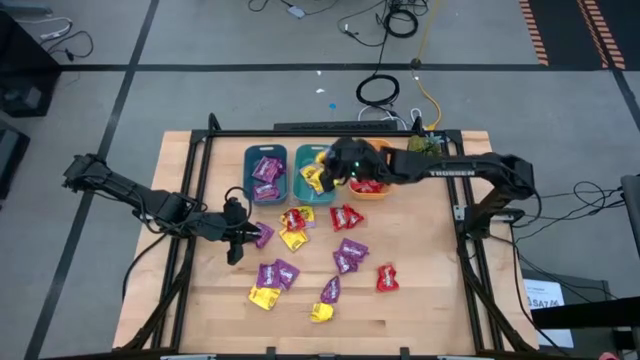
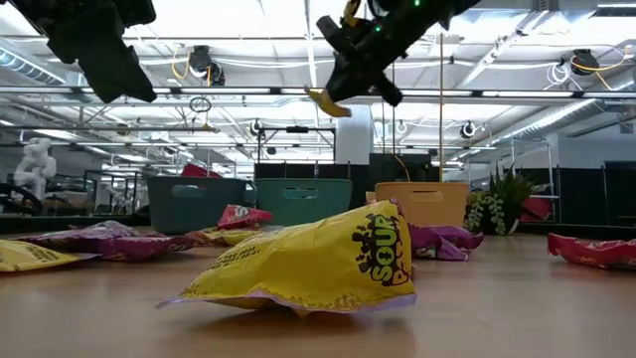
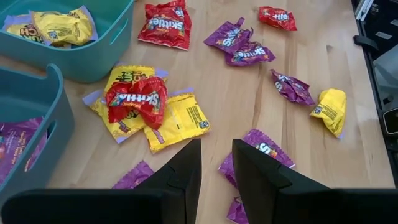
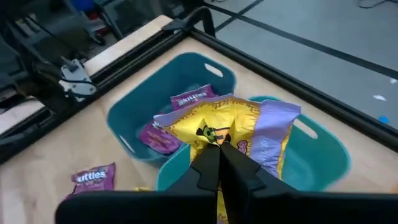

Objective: Sort candy
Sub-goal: Put the yellow candy into the green bin

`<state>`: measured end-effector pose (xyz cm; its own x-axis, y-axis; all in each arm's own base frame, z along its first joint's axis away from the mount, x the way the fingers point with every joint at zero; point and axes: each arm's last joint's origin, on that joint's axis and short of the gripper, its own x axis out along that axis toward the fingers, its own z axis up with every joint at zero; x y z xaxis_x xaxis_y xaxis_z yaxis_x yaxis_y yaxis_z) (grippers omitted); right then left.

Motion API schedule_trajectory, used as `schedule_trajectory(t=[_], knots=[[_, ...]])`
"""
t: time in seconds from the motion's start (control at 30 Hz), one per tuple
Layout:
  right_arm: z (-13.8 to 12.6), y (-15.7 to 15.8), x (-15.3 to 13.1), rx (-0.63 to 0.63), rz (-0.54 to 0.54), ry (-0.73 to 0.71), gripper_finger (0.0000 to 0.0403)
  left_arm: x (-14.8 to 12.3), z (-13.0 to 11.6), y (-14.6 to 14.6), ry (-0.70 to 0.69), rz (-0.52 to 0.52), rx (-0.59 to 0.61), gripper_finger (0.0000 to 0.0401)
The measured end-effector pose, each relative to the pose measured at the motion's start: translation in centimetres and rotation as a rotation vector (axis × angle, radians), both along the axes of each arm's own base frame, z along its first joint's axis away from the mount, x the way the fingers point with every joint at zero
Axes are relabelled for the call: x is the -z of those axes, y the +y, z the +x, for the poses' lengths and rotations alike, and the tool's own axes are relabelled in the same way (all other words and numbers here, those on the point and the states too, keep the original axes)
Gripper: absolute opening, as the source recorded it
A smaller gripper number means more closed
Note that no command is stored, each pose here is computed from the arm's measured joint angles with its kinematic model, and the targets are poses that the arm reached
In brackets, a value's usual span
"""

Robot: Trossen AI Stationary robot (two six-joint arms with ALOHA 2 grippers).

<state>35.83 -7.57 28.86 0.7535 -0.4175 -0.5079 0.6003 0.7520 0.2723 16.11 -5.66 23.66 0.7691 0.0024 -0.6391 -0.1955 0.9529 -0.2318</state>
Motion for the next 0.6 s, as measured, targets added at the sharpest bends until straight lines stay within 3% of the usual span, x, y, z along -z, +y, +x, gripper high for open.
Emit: schedule_trajectory(t=[0.17, 0.27, 0.43, 0.6], knots=[[1.1, -2.1, 1.3, -0.045, 0.02, -0.037, 0.0, 0.0, 0.0, 0.0, -0.006, 0.005, 0.001, 0.0099], [1.7, -2.7, 2.7, -0.044, 0.042, -0.005, 0.0, -0.1, 0.0, 0.1, -0.015, 0.059, 0.0, 0.01], [2.3, -2.9, 4.3, -0.007, 0.106, 0.001, 0.0006, -0.1, 0.1, 0.2, -0.026, 0.068, -0.032, 0.01], [2.6, -3.0, 4.9, -0.018, 0.091, 0.02, 0.002, -0.1, 0.1, 0.2, -0.026, 0.057, -0.045, 0.0105]])
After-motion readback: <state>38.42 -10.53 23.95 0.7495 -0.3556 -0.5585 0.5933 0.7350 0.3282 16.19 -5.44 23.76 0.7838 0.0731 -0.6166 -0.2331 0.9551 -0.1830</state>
